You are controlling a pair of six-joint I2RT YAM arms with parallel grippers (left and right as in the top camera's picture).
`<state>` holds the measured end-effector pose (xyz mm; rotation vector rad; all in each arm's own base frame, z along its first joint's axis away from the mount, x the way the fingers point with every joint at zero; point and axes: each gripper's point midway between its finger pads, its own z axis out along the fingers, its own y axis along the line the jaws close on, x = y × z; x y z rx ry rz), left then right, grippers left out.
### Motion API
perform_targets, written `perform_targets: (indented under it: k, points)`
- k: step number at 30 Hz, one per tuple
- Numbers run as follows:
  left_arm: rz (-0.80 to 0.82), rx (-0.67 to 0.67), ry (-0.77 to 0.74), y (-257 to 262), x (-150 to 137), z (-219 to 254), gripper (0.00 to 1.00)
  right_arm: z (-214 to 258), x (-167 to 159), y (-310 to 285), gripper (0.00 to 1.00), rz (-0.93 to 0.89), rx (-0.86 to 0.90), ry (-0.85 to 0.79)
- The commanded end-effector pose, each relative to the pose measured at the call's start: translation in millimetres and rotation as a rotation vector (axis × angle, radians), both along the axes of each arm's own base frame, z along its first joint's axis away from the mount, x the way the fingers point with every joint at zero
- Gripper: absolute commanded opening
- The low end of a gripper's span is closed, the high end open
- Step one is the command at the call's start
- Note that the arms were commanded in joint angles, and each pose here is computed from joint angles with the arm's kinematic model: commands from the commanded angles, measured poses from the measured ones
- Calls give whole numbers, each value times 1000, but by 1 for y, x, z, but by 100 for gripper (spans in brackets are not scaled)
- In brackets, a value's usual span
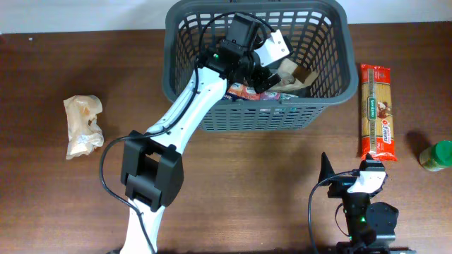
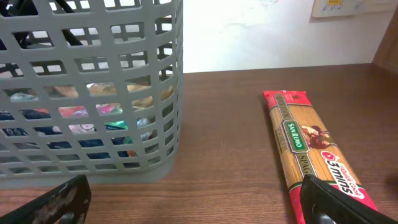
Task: Pack container
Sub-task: 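Lift the pouch and carry it into the basket, then release the pouch in the basket and withdraw the left arm, then lower the left gripper and grasp the crumpled paper bag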
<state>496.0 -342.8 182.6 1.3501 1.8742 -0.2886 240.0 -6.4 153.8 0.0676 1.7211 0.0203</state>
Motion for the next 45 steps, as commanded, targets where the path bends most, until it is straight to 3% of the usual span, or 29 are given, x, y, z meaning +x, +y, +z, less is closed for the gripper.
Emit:
perform_targets:
  k: [1, 4, 9, 14, 17, 19, 20, 24, 27, 30, 38, 45]
  points:
    - [11, -50, -33, -5, 4, 27, 99, -2, 0, 4, 99, 21, 6, 1]
    - [87, -82, -121, 1, 18, 71, 99, -2, 0, 4, 99, 21, 6, 1]
    - [397, -109, -259, 53, 47, 151, 99, -2, 0, 4, 99, 21, 6, 1]
    - [755, -26, -298, 142, 52, 188, 99, -2, 0, 4, 99, 21, 6, 1]
    - [1100, 17, -284, 219, 40, 194, 99, -2, 0, 4, 99, 21, 6, 1]
    - [1302, 34, -245, 267, 24, 189, 99, -2, 0, 4, 99, 21, 6, 1]
    - [1395, 50, -157, 298, 11, 174, 99, -2, 0, 4, 99, 21, 6, 0]
    - [1584, 15, 84, 354, -16, 135, 99, -2, 0, 4, 99, 21, 6, 1]
    - [1835, -16, 225, 426, -49, 117, 99, -2, 0, 4, 99, 21, 6, 1]
    - [1922, 9, 288, 468, -70, 110, 99, -2, 0, 4, 99, 21, 6, 1]
    - [1924, 33, 360, 491, -78, 97, 99, -2, 0, 4, 99, 21, 6, 1]
    - [1905, 201, 510, 499, -88, 39, 99, -2, 0, 4, 99, 21, 6, 1]
